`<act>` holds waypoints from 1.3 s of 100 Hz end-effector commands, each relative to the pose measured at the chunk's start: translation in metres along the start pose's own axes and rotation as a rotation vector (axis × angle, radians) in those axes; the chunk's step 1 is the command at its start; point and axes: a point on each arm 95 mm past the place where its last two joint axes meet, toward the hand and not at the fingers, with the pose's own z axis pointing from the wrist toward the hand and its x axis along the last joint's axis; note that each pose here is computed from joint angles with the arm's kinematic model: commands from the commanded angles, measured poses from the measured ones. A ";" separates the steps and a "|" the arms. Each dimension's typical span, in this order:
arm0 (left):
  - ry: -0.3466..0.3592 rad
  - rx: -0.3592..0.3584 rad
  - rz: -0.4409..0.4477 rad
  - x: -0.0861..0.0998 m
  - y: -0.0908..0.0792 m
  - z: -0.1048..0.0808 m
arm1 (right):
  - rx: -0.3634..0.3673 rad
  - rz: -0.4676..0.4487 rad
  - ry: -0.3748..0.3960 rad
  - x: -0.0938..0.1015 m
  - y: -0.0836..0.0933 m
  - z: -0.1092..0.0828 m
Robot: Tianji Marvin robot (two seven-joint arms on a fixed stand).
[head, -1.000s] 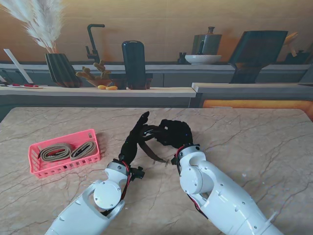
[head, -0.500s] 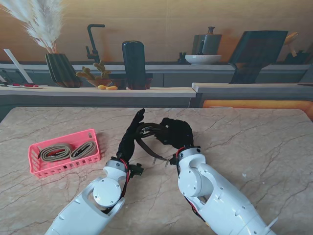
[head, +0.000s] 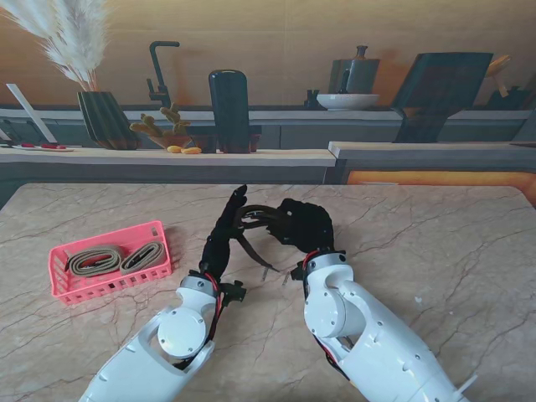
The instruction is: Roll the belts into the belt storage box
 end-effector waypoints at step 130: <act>-0.055 -0.098 0.019 -0.014 0.011 0.004 | -0.011 0.069 0.031 0.014 -0.005 -0.004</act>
